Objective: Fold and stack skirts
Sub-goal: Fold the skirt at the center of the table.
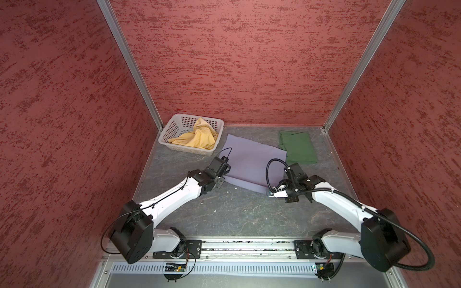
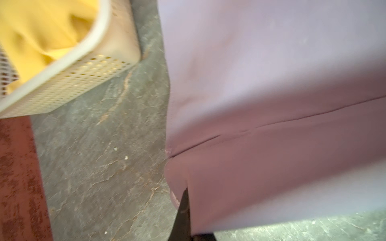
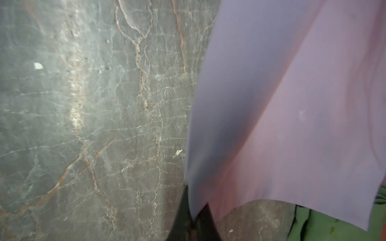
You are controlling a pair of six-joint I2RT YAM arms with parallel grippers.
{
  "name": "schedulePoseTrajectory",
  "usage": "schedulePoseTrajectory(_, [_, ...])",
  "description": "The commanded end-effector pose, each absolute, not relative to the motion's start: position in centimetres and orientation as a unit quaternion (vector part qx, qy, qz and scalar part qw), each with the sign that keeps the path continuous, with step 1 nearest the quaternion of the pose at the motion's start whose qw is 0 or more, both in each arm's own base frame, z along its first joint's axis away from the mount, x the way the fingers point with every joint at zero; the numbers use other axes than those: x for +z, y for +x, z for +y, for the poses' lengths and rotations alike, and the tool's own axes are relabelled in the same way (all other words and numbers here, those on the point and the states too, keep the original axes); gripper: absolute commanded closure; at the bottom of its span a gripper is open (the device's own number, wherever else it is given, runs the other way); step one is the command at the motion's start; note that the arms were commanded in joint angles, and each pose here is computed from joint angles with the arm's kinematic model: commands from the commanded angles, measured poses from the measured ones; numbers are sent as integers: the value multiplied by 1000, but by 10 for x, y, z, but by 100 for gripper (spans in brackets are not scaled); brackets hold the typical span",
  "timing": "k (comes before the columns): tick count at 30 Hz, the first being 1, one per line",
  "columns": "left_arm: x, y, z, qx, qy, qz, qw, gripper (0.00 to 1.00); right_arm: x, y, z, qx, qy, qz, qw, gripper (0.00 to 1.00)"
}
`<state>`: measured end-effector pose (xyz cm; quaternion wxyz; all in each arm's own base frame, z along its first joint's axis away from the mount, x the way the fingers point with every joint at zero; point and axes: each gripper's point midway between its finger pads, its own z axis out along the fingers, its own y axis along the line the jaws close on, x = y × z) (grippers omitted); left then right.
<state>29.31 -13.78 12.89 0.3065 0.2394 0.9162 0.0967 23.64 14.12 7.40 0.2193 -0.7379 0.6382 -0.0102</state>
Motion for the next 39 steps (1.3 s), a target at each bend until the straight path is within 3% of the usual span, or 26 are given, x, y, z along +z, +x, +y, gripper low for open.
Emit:
schedulePoseTrajectory(1, [146, 288, -119, 133, 200, 919, 313, 100, 78, 207, 137, 23, -738, 645, 197, 100])
schedulePoseTrajectory(11, [195, 260, -101, 183, 148, 908, 346, 100, 103, 168, 143, 50, -735, 649, 192, 100])
schedulePoseTrajectory(18, [229, 259, -97, 179, 117, 898, 383, 100, 134, 169, 163, 65, -734, 634, 235, 100])
schedulePoseTrajectory(25, [232, 292, -105, 165, 131, 894, 394, 100, 125, 188, 167, 51, -736, 640, 214, 100])
schedulePoseTrajectory(39, [224, 387, -130, 175, 169, 889, 388, 100, 131, 264, 160, 25, -701, 669, 245, 100])
